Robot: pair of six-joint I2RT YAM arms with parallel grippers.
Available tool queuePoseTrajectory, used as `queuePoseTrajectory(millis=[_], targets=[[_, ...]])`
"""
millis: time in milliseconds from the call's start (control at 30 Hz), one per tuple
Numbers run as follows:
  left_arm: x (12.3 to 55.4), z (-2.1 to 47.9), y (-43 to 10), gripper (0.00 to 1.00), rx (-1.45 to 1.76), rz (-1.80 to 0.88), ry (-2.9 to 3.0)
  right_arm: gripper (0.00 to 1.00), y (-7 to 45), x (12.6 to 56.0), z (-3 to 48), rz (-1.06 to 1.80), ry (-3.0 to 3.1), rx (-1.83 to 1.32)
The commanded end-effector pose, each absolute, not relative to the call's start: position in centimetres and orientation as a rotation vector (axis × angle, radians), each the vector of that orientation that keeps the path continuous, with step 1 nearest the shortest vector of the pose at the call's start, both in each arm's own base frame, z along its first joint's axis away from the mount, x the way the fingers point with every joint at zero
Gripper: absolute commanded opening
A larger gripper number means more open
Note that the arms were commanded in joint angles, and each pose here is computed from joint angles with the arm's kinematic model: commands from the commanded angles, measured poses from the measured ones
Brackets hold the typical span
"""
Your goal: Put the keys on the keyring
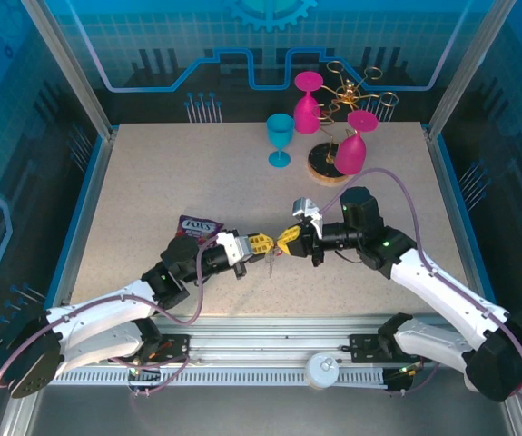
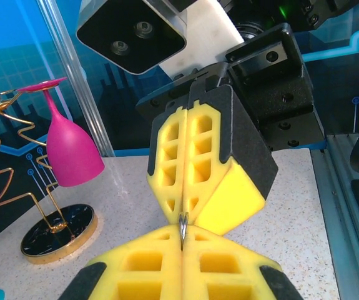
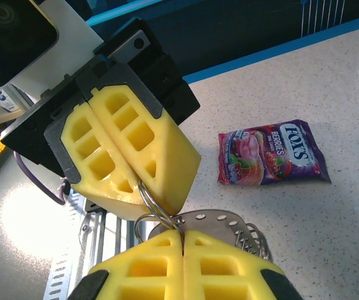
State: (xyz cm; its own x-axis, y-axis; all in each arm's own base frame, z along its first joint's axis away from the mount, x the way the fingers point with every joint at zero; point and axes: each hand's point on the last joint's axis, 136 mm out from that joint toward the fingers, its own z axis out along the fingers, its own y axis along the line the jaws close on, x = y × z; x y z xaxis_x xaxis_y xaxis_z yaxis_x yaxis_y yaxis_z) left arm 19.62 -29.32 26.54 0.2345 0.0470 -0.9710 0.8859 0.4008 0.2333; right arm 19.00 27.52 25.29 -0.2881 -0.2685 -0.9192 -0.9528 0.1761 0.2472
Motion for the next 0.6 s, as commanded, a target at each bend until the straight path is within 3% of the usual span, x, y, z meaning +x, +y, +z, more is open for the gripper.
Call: queuePoseTrajectory(millis=[0,200,267,367,567], targets=[[18.9,29.5,-29.2,0.00,0.937,-0.801,1.092,0.00,27.8,19.1,25.4,1.192,1.705,-1.165],[18.1,32.9,-29.7,0.00,0.866,-0.935,0.978,0.00,29.6,17.8,25.9,1.320,1.690,-1.251],[18.3,32.9,-29.7,0.00,0.855,-0.933,0.977,0.07,29.4,18.4,25.4,1.280,1.726,-1.227],[18.8,31.7,-29.8,0.00,0.859,-0.901,1.012,0.26,28.3,19.7,26.5,1.165,1.709,-1.157],[19.6,28.5,-30.1,0.00,0.911,-0.846,1.116,0.37,26.1,20.0,27.6,0.951,1.556,-1.138]])
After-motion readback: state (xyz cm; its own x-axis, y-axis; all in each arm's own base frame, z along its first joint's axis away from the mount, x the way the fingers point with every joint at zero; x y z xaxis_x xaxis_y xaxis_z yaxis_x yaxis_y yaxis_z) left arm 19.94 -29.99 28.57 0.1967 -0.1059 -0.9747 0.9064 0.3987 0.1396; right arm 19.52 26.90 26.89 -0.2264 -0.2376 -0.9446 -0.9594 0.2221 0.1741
